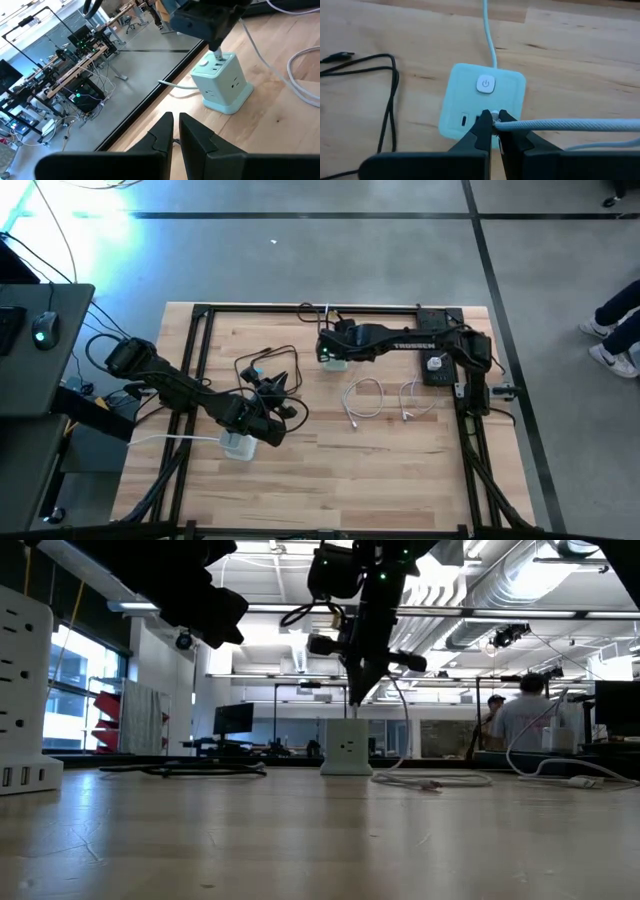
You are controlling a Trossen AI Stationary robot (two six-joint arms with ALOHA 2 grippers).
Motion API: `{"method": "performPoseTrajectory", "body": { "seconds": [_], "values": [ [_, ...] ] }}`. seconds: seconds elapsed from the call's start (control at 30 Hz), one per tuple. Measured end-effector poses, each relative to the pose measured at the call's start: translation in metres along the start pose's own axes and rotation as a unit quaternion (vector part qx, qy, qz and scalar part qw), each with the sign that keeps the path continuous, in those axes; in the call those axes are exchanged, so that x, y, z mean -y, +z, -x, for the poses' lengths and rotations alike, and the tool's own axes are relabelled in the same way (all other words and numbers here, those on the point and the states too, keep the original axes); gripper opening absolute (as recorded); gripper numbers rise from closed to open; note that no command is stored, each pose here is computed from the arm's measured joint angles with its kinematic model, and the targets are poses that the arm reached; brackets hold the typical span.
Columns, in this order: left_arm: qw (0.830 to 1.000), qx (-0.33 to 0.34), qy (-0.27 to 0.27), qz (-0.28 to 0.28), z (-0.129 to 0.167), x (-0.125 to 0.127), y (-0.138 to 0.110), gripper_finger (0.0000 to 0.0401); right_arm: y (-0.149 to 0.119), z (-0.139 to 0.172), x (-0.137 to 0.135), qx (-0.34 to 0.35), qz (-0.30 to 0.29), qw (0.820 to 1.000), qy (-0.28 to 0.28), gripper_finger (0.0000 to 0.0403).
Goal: Insert USB
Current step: Insert the white charger cable into the light green outlet extension
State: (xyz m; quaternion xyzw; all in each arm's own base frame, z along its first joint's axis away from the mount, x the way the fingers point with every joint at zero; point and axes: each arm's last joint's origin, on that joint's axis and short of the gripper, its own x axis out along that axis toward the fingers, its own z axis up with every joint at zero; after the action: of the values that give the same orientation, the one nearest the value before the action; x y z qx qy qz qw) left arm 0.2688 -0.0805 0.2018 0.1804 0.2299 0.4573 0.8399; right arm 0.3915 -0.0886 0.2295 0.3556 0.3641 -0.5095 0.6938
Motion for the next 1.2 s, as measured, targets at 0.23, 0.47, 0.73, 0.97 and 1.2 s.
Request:
{"method": "performPoseTrajectory", "body": {
  "seconds": [0.23, 0.47, 0.73, 0.97, 1.2],
  "values": [
    [1.0, 0.0, 0.0, 0.0, 0.0, 0.0, 0.0, 0.0009, 0.005, -0.002, 0.001, -0.019, -0.009, 1.0, 0.014, 0.0],
    [1.0, 0.0, 0.0, 0.0, 0.0, 0.0, 0.0, 0.0009, 0.003, -0.002, 0.001, -0.027, -0.015, 0.999, 0.012, 0.0],
    [1.0, 0.0, 0.0, 0.0, 0.0, 0.0, 0.0, 0.0009, 0.003, -0.001, 0.001, -0.042, -0.015, 0.999, 0.017, 0.0],
    [1.0, 0.0, 0.0, 0.0, 0.0, 0.0, 0.0, 0.0009, 0.009, -0.003, 0.004, -0.057, -0.02, 0.998, 0.023, 0.0],
    [1.0, 0.0, 0.0, 0.0, 0.0, 0.0, 0.0, 0.0009, 0.017, 0.0, 0.005, -0.067, -0.011, 0.997, 0.031, 0.0]
  ]
}}
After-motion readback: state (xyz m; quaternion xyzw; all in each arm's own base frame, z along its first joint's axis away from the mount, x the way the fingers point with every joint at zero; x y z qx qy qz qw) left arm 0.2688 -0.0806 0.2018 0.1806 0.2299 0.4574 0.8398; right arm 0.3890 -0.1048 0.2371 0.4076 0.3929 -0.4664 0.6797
